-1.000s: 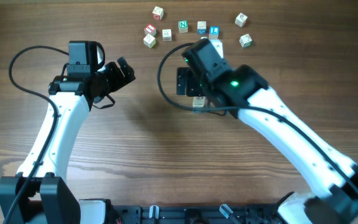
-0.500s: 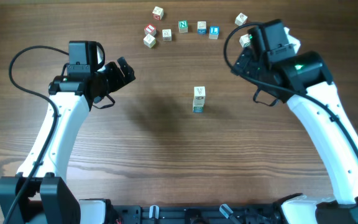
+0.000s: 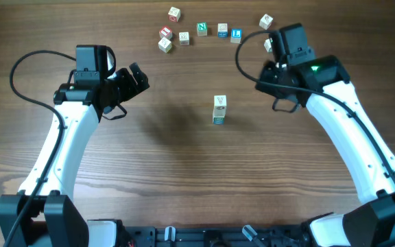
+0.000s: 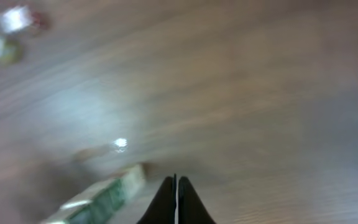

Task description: Form a tower

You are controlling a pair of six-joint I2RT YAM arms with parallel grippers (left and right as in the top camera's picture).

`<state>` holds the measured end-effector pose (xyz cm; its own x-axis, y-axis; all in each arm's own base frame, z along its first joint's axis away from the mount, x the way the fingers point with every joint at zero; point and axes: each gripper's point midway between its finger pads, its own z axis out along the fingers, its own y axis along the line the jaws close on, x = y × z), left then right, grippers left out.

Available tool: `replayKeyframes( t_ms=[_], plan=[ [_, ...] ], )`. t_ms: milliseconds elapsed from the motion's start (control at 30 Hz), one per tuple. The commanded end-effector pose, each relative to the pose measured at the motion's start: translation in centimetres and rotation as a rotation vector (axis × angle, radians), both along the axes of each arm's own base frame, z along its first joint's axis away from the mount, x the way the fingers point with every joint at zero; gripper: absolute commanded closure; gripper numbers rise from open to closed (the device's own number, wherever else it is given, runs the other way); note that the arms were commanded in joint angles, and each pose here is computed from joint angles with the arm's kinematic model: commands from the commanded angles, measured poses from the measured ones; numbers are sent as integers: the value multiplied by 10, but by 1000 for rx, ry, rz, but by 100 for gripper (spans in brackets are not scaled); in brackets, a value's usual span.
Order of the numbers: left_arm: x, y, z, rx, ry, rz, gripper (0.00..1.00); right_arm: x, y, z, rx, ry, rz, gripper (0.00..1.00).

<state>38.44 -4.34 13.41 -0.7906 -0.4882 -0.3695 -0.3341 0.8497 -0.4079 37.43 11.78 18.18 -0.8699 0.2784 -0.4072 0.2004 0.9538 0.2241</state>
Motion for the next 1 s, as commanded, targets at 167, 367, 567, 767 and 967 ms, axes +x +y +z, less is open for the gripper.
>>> replayKeyframes(
  t_ms=[167, 367, 567, 767, 967],
  plan=[
    [-1, 1, -1, 3, 0, 1, 0, -5, 103, 33, 217, -168, 544, 95],
    [-1, 1, -1, 3, 0, 1, 0, -13, 156, 24, 211, -186, 571, 96],
    [-1, 1, -1, 3, 0, 1, 0, -8, 197, 16, 142, -150, 605, 95],
    [-1, 1, -1, 3, 0, 1, 0, -7, 191, -3, 8, -80, 520, 96],
    [-1, 1, -1, 3, 0, 1, 0, -16, 174, -13, -60, -18, 499, 95]
  ],
)
